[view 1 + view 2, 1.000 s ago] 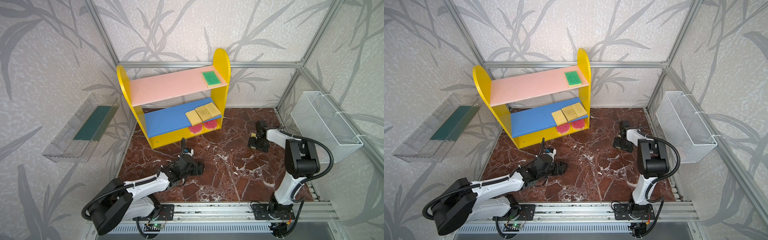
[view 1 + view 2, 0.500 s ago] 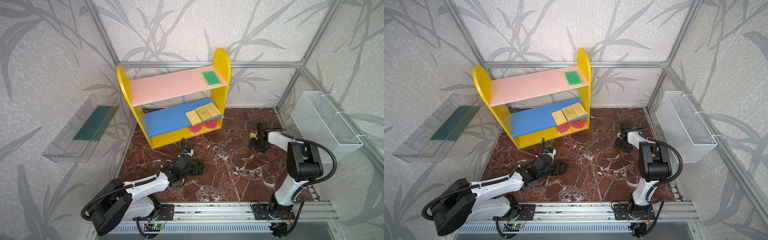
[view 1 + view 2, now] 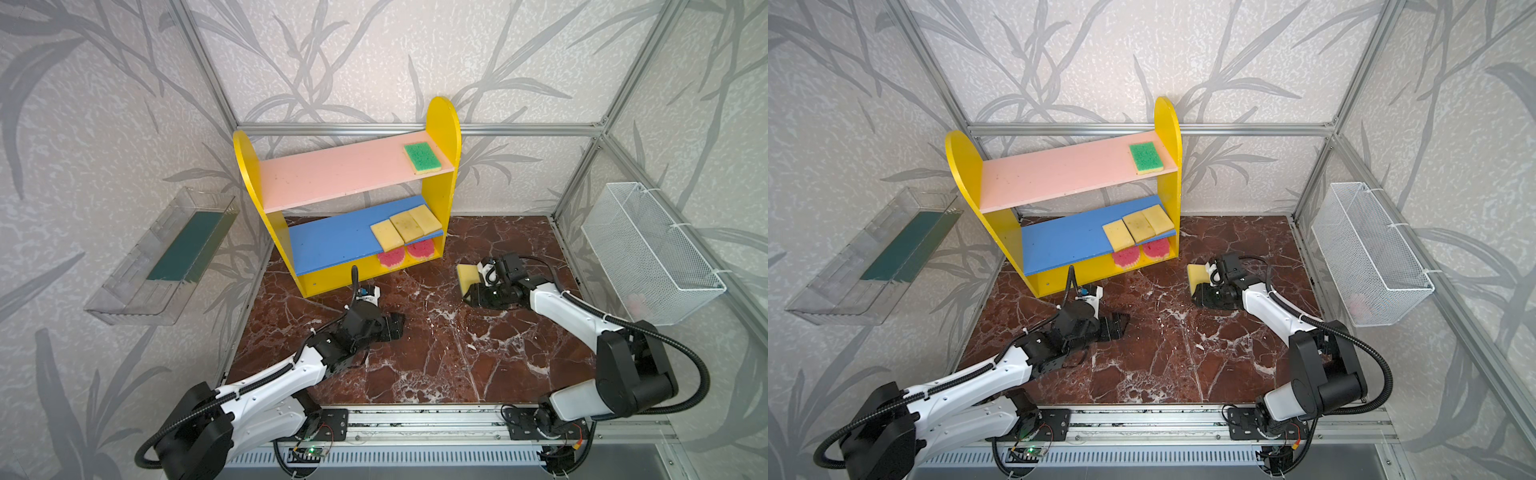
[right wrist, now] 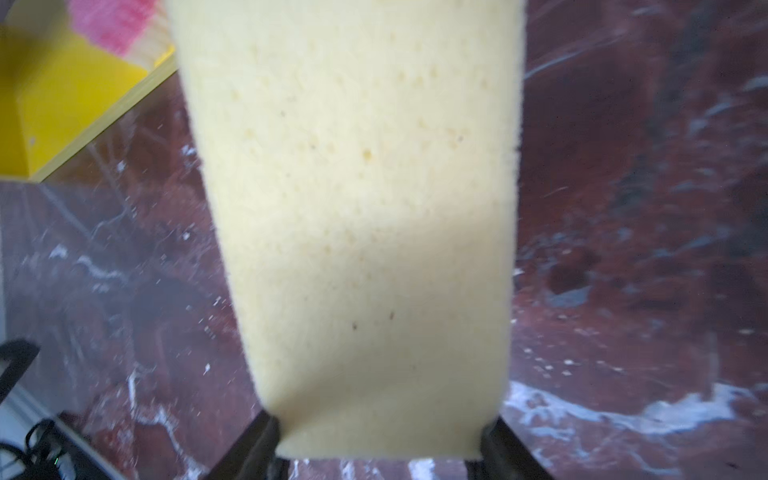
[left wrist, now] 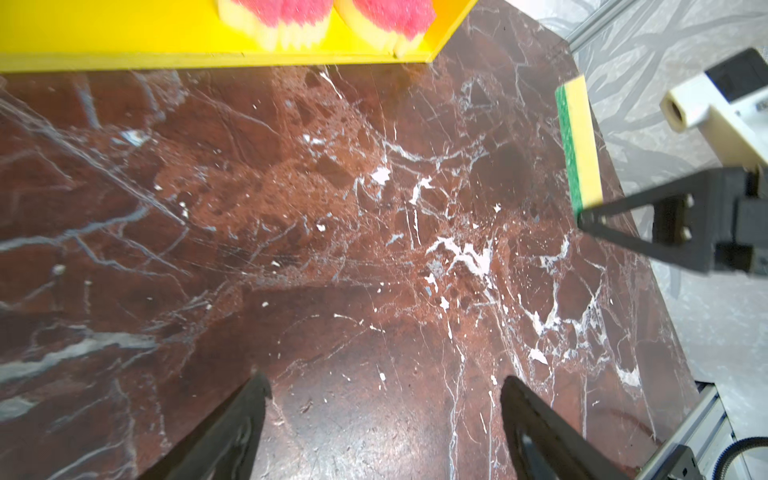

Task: Place and organize the cleaning sponges onto the shelf
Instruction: 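Bring the held sponge toward the left gripper while the left gripper rises to meet it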

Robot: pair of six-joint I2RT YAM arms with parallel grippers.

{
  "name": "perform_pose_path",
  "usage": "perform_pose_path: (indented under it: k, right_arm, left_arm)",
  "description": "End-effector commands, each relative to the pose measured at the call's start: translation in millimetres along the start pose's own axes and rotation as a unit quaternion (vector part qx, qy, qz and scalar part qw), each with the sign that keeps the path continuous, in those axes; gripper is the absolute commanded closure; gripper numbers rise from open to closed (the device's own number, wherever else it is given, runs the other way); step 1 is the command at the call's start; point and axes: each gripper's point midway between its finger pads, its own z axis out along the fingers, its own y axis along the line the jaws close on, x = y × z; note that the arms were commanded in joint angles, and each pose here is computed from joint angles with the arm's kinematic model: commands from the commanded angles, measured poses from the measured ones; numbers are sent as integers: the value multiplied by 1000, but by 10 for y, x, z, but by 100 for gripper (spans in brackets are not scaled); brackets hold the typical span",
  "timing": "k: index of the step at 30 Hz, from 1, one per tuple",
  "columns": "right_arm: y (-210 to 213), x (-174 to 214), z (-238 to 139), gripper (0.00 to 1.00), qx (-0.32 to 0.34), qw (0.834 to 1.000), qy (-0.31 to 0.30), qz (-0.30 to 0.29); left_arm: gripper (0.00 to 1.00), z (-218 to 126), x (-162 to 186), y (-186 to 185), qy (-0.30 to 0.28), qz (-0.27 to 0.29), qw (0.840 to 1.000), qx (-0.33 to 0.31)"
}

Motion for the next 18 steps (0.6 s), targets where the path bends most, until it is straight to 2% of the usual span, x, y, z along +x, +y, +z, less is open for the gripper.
perform_pose_path:
  k: [1, 6, 11, 18]
  right_arm:
    - [404, 118, -46, 39, -66, 996, 7, -57]
    - [861, 244, -41, 39, -119, 986, 18, -116]
    - [1098, 229, -40, 39, -152, 980, 22, -129]
    - [1299, 211, -28, 39, -180, 972, 19, -149]
  left_arm:
    - [5, -78, -307, -147, -28, 1, 1000, 4]
    - [5, 62, -491, -412, -27, -11, 999, 43]
    - [11, 191, -635, -700, -30, -25, 995, 92]
    - [15, 378, -673, -819, -22, -34, 993, 107]
